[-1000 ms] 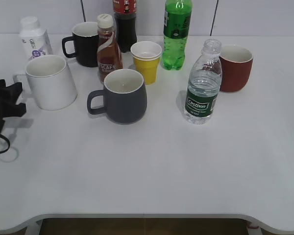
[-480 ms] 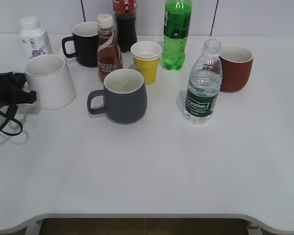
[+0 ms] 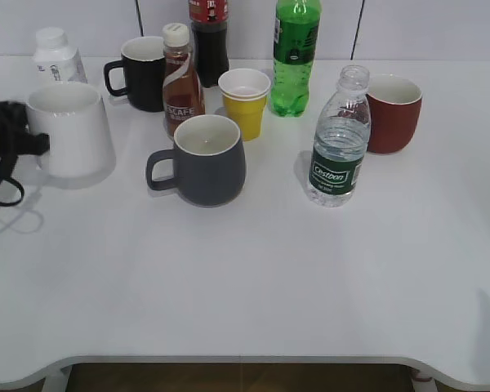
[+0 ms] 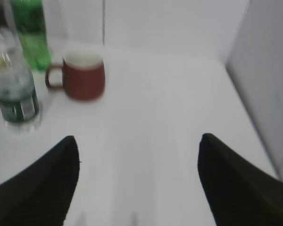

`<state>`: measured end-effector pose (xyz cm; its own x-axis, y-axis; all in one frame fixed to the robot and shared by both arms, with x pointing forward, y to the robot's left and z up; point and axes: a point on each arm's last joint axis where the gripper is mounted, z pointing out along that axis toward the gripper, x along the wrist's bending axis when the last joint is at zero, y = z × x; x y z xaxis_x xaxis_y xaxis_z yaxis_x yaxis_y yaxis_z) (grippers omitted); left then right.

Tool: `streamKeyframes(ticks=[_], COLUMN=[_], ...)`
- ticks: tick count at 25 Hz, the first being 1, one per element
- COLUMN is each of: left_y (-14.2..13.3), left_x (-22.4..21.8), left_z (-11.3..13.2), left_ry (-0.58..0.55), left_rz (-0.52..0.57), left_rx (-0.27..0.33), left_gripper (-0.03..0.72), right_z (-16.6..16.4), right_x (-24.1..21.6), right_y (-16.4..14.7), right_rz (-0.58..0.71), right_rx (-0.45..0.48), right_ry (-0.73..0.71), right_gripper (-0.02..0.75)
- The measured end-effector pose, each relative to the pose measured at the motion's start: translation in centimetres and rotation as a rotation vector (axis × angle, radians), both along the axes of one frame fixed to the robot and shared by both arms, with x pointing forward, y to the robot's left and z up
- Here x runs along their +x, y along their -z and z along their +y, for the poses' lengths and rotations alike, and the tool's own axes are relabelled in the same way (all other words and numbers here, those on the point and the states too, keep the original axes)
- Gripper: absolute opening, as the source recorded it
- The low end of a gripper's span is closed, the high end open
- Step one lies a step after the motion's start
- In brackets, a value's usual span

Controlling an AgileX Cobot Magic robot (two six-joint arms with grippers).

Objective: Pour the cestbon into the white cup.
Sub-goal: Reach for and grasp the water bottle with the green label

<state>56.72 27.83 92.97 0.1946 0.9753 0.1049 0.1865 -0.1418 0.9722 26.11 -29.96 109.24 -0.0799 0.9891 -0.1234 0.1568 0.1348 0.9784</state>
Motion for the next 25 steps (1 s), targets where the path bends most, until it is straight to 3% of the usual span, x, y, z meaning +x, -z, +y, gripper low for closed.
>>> streamKeyframes(ticks=[4,9,17,25], left_y=[-2.3,-4.6,-6.1,-6.0], left_x=[-0.4,-1.1,-1.8,-1.8], left_z=[0.0,-0.1,-0.3,-0.5], left_ry=[0.011,0.029,0.053,0.081], left_rz=[-0.038,-0.081,-0.083,-0.080], left_rx=[0.017,0.038,0.077,0.099], left_gripper=[0.029,0.029,0.029,0.029], right_z=[1.1,2.1,6.1,10.5], right_x=[3.8,8.9,11.5,14.3], right_y=[-1.8,-1.3,6.1,11.4], right_rz=[-0.099,-0.086,0.044,0.107], right_rx=[-0.006,0.111,0.158,0.020], right_ry=[-0.083,-0.120,-0.258,-0.298], right_gripper=[0.589,0.586,0.566,0.582])
